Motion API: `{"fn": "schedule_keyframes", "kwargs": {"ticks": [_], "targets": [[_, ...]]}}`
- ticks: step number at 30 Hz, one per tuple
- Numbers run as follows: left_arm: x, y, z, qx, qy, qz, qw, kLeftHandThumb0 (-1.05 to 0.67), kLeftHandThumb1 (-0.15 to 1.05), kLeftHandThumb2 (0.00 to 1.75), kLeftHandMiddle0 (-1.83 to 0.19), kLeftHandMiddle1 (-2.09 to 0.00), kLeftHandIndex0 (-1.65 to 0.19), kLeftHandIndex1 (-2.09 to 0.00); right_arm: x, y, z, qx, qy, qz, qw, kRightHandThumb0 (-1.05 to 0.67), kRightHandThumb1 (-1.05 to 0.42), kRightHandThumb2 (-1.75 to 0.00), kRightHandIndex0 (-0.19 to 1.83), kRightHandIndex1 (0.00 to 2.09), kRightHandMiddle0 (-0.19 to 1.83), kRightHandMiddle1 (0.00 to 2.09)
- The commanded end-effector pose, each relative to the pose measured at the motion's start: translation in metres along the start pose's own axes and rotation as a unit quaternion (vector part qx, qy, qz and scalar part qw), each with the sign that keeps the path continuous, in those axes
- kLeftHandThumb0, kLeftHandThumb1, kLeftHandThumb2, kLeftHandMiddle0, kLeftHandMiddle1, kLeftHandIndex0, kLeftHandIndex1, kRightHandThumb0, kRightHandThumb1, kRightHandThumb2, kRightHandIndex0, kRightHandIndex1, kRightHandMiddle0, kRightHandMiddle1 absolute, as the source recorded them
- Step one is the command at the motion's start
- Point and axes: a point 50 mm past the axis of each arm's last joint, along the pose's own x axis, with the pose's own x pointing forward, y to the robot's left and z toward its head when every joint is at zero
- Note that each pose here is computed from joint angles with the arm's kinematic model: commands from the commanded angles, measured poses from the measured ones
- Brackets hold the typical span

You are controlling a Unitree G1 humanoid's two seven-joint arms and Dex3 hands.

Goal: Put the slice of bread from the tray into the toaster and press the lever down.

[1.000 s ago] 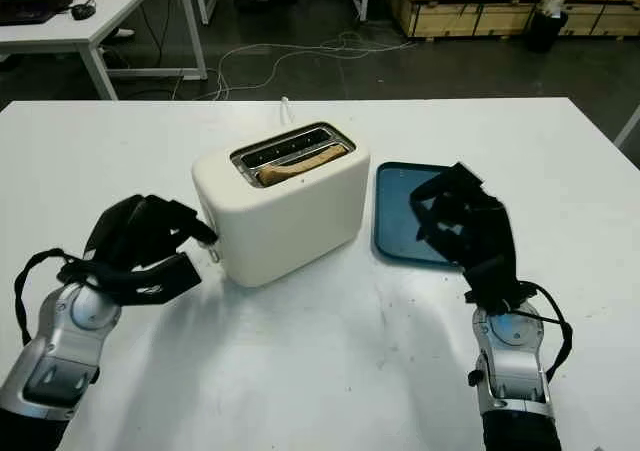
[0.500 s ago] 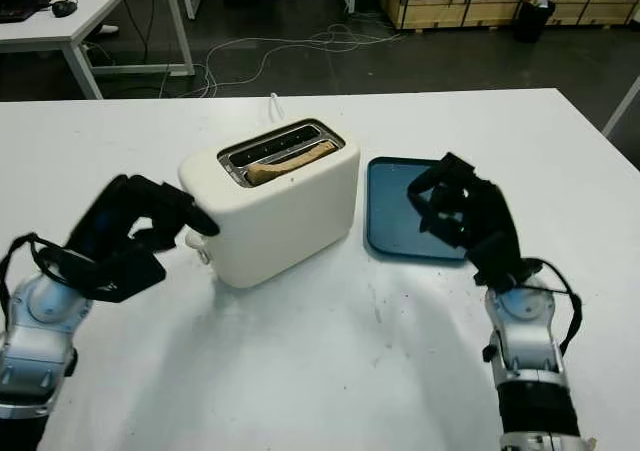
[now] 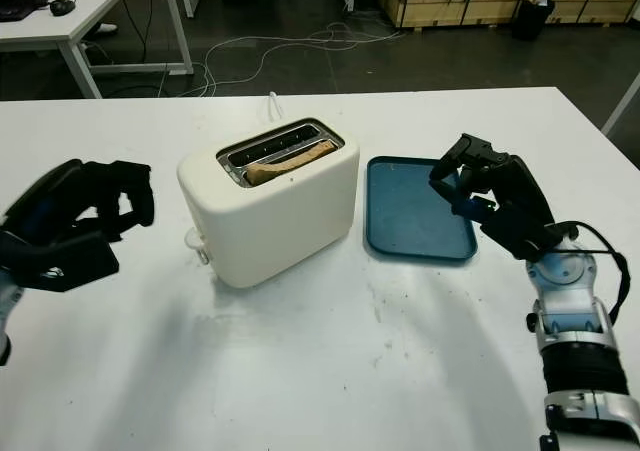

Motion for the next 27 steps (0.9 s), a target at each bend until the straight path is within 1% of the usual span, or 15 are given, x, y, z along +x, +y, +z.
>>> {"fn": "schedule_keyframes", "kwargs": {"ticks": [1, 3, 7, 8, 11, 13, 21, 22, 25, 27], "targets": [[-0.001, 0.002, -0.001, 0.018, 0.012, -0.002, 1.000, 0.02, 0.91, 0.17, -0.85, -1.75, -0.67, -1.72, 0.004, -0.006, 0.007, -0.020, -0.016, 0.001, 1.000, -0.35, -0.92, -0.36, 0.74, 1.75, 0.49, 1.73], [-0.001, 0.000, -0.004, 0.020, 0.015, 0.002, 1.000, 0.03, 0.92, 0.15, -0.84, -1.75, -0.68, -1.70, 0.004, -0.007, 0.008, -0.023, -0.020, 0.001, 1.000, -0.35, -0.92, -0.35, 0.74, 1.75, 0.49, 1.73], [0.000, -0.006, -0.007, 0.018, 0.018, 0.025, 0.999, 0.01, 0.92, 0.18, -0.85, -1.75, -0.70, -1.65, 0.004, -0.006, 0.010, -0.029, -0.025, 0.003, 0.999, -0.34, -0.92, -0.36, 0.75, 1.75, 0.49, 1.74], [0.001, -0.008, -0.007, 0.017, 0.017, 0.033, 0.999, 0.02, 0.92, 0.18, -0.86, -1.75, -0.71, -1.65, 0.004, -0.005, 0.010, -0.028, -0.024, 0.003, 0.999, -0.34, -0.92, -0.36, 0.76, 1.75, 0.50, 1.72], [0.002, -0.011, -0.006, 0.014, 0.016, 0.048, 0.999, 0.05, 0.92, 0.22, -0.88, -1.75, -0.71, -1.66, 0.003, -0.003, 0.009, -0.027, -0.022, 0.005, 0.999, -0.33, -0.92, -0.35, 0.75, 1.75, 0.57, 1.56], [0.003, -0.011, -0.007, 0.015, 0.019, 0.052, 0.998, 0.05, 0.92, 0.23, -0.89, -1.75, -0.70, -1.67, 0.002, -0.002, 0.008, -0.026, -0.022, 0.005, 0.999, -0.32, -0.92, -0.35, 0.75, 1.75, 0.58, 1.52], [0.003, -0.012, -0.012, 0.018, 0.028, 0.061, 0.998, 0.04, 0.92, 0.24, -0.89, -1.75, -0.69, -1.68, 0.002, -0.001, 0.007, -0.026, -0.022, 0.005, 0.999, -0.33, -0.92, -0.36, 0.76, 1.75, 0.51, 1.67], [0.003, -0.012, -0.013, 0.019, 0.030, 0.060, 0.998, 0.03, 0.92, 0.25, -0.88, -1.75, -0.69, -1.68, 0.002, 0.000, 0.007, -0.027, -0.023, 0.005, 0.999, -0.32, -0.92, -0.36, 0.76, 1.75, 0.52, 1.66], [0.003, -0.013, -0.014, 0.018, 0.029, 0.061, 0.998, 0.02, 0.92, 0.24, -0.88, -1.75, -0.69, -1.68, 0.002, 0.000, 0.007, -0.027, -0.025, 0.005, 0.999, -0.32, -0.92, -0.36, 0.75, 1.75, 0.58, 1.53], [0.003, -0.013, -0.015, 0.018, 0.030, 0.059, 0.998, 0.01, 0.92, 0.24, -0.88, -1.75, -0.69, -1.68, 0.002, 0.001, 0.006, -0.024, -0.028, 0.003, 0.999, -0.32, -0.92, -0.36, 0.76, 1.75, 0.59, 1.52]]}}
